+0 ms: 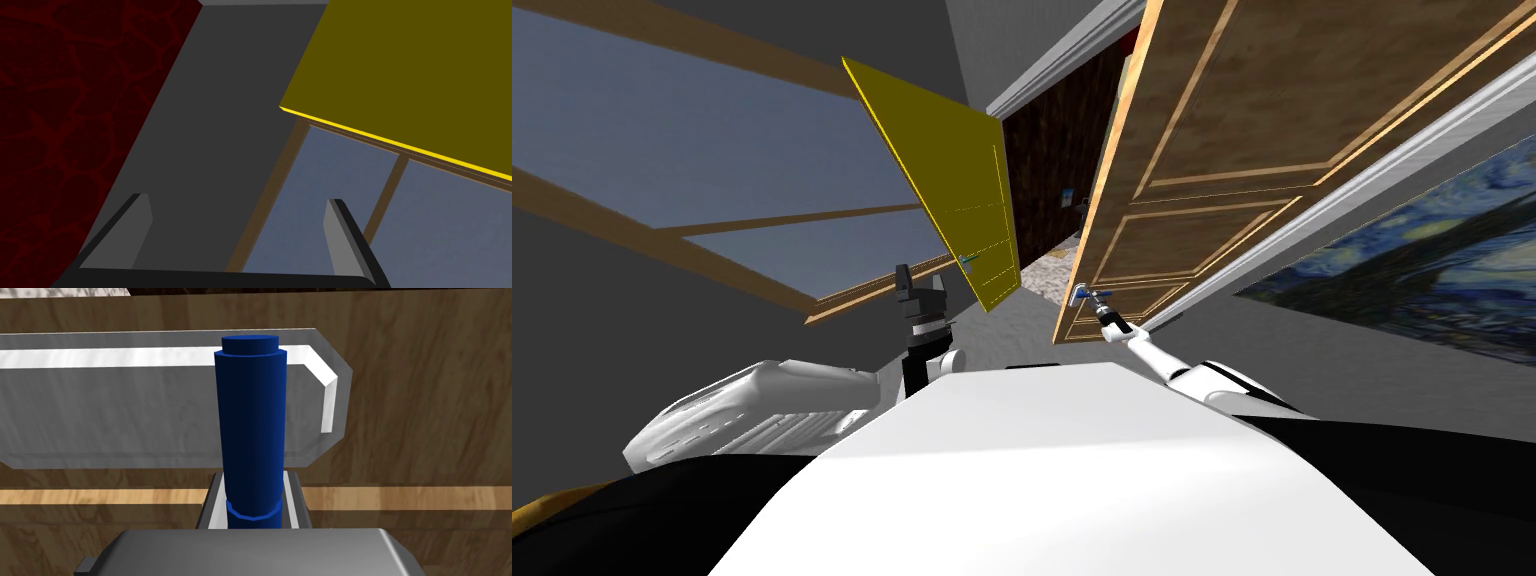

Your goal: Pull the door open

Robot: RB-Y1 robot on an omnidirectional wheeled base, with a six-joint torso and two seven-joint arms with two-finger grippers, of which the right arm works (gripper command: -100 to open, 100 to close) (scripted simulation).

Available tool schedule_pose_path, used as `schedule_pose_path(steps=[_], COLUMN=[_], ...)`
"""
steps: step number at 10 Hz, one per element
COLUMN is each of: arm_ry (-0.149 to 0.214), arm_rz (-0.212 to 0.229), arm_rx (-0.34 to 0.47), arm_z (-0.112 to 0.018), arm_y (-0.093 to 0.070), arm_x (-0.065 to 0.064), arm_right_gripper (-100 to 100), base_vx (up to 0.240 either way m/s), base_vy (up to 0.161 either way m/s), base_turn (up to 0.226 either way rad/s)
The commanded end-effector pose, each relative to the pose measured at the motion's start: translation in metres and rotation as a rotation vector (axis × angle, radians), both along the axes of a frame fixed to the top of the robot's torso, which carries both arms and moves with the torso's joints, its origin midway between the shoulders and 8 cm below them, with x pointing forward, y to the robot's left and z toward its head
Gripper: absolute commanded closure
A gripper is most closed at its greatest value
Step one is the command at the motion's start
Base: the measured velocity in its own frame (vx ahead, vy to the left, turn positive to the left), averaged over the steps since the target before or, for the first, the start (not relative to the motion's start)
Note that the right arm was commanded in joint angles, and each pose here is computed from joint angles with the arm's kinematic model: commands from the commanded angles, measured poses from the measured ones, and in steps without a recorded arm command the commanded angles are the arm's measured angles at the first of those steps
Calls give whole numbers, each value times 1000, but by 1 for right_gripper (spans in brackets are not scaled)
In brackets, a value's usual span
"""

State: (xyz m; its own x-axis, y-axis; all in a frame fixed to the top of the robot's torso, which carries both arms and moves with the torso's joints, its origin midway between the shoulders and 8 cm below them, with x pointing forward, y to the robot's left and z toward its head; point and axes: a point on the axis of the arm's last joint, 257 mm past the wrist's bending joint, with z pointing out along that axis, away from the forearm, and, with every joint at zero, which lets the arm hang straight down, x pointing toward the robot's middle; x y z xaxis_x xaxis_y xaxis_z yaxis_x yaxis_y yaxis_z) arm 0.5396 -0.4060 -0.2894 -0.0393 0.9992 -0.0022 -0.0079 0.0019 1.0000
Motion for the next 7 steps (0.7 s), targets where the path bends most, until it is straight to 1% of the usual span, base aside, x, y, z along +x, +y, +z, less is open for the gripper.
schedule_pose_path(steps=[1,5,6,7], arm_ry=[5,7,8,9], arm_rz=[18,59,57,81], arm_rx=[-1,1,2,0], arm_z=[-3,-3,-4,-5], arm_y=[1,5,7,7], arm_x=[-6,-17,-15,-24], arm_right_gripper=[100,100,100,100], base_vx=[-180,-189,-80,-140], base_vy=[-102,-87,-23,-65], base_turn=[83,96,22,115])
